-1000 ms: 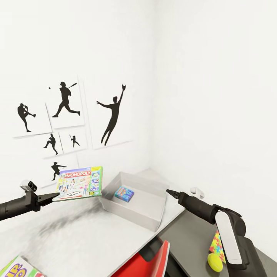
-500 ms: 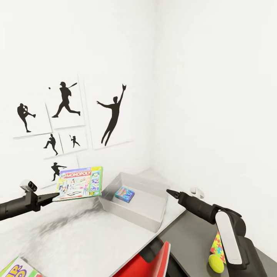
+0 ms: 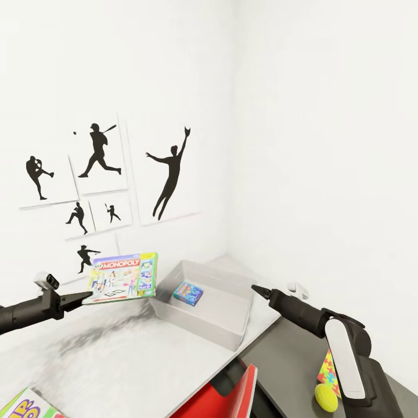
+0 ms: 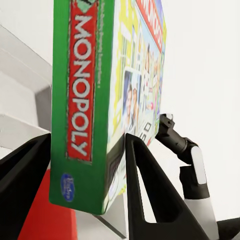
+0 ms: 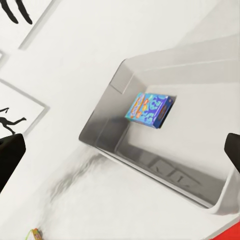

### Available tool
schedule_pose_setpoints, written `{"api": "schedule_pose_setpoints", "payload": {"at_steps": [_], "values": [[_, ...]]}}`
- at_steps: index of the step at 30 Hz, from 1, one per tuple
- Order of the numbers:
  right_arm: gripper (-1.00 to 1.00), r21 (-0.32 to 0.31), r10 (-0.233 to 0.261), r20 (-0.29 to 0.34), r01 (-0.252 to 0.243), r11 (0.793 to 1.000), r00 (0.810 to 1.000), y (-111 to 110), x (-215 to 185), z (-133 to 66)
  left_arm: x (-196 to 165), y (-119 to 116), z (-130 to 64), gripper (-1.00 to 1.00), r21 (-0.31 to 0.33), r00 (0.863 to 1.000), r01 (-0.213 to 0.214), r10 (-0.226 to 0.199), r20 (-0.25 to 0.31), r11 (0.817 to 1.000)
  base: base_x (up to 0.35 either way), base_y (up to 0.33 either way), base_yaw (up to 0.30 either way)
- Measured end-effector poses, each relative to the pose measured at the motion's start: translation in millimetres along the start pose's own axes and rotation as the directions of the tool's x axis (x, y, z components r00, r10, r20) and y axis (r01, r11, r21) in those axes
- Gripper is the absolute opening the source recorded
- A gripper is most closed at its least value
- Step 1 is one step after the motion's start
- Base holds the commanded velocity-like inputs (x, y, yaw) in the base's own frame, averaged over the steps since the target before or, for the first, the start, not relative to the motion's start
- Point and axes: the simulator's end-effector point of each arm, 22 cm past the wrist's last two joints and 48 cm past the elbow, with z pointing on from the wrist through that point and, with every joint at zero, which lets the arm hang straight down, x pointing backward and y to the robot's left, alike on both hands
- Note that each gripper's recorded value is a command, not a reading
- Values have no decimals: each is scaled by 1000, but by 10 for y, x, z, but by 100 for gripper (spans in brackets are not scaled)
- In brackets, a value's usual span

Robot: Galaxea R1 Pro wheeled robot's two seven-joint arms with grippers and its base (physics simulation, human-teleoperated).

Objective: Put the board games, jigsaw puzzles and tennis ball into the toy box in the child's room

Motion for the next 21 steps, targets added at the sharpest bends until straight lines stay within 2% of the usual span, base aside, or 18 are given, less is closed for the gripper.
{"api": "schedule_pose_setpoints", "payload": {"at_steps": [5,9,10,12,16,18,20,21], "values": [[100,1,-6,26,6,1000,1000,-5,-60,-2,44,71,248,-100,-19,1000,-3,3,-14,1000,0,0,0],[100,1,-7,33,7,1000,999,-9,-77,-5,-239,48,631,-100,-65,998,-58,58,-5,996,0,0,0],[100,1,-8,34,8,1000,999,-8,-77,-5,-282,45,687,-100,-72,998,-61,61,-2,995,0,0,0],[100,3,-8,35,8,1000,999,-17,-83,-8,-341,105,934,-100,-100,998,-57,56,-9,993,0,0,0],[100,11,-1,44,0,1000,999,-61,-116,-36,-409,38,1381,-100,-94,998,-50,46,-46,994,0,0,0],[100,19,9,54,-10,1000,998,-115,-153,-67,-425,27,1604,-100,-111,995,-55,46,-84,992,0,0,0],[100,21,26,72,-27,999,997,-182,-215,-125,-427,30,1918,-100,-147,990,-66,46,-136,987,0,0,0],[100,17,31,78,-32,999,997,-190,-232,-142,-443,-1,2001,-100,-148,989,-61,40,-141,987,0,0,0]]}}
